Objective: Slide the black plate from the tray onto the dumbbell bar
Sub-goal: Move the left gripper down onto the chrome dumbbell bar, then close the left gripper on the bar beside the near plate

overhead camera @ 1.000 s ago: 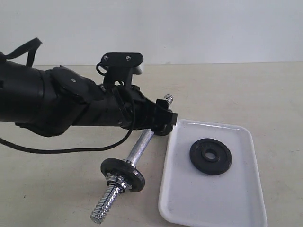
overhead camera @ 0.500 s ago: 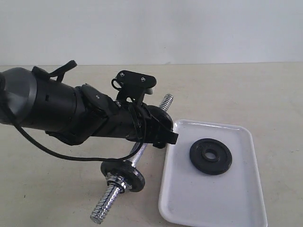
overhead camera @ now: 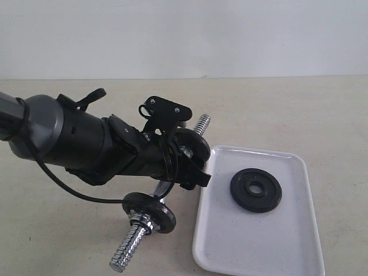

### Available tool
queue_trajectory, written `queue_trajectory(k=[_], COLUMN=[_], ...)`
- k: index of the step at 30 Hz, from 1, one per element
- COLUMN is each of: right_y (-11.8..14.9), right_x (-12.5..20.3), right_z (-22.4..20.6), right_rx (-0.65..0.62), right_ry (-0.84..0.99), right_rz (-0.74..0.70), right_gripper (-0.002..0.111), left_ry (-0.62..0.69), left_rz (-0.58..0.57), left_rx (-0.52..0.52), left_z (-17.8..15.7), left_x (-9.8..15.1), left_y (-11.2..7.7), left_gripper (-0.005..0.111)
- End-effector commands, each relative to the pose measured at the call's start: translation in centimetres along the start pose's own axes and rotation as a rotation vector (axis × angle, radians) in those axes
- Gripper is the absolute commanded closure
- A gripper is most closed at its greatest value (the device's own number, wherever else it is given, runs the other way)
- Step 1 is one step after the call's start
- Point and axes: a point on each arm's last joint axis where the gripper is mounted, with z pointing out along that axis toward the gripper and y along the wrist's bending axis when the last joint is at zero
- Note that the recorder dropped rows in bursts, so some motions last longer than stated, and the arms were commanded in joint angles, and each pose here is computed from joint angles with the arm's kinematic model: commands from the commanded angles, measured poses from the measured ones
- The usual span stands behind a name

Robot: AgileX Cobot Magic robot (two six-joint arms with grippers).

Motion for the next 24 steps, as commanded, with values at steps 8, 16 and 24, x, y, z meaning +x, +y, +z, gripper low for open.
queue_trajectory(k=[8, 16, 24], right_y=[0.0, 0.1, 0.1], right_x=[0.0, 0.0, 0.0], right_z=[-0.1, -0.1, -0.1], right_rx=[-0.004, -0.006, -0.006], right_ry=[0.010, 0.009, 0.010], right_rz=[0.004, 0.007, 0.007], right_gripper=[0.108, 0.108, 0.108], left_ry=[0.005, 0.065, 0.079], left_rz=[0.054, 0.056, 0.023], left_rx=[-0.015, 0.005, 0.049], left_z=[0.6, 2.0, 2.2], left_x=[0.3, 1.7, 1.0], left_y=[0.1, -0.1, 1.4], left_gripper=[0.031, 0.031, 0.049])
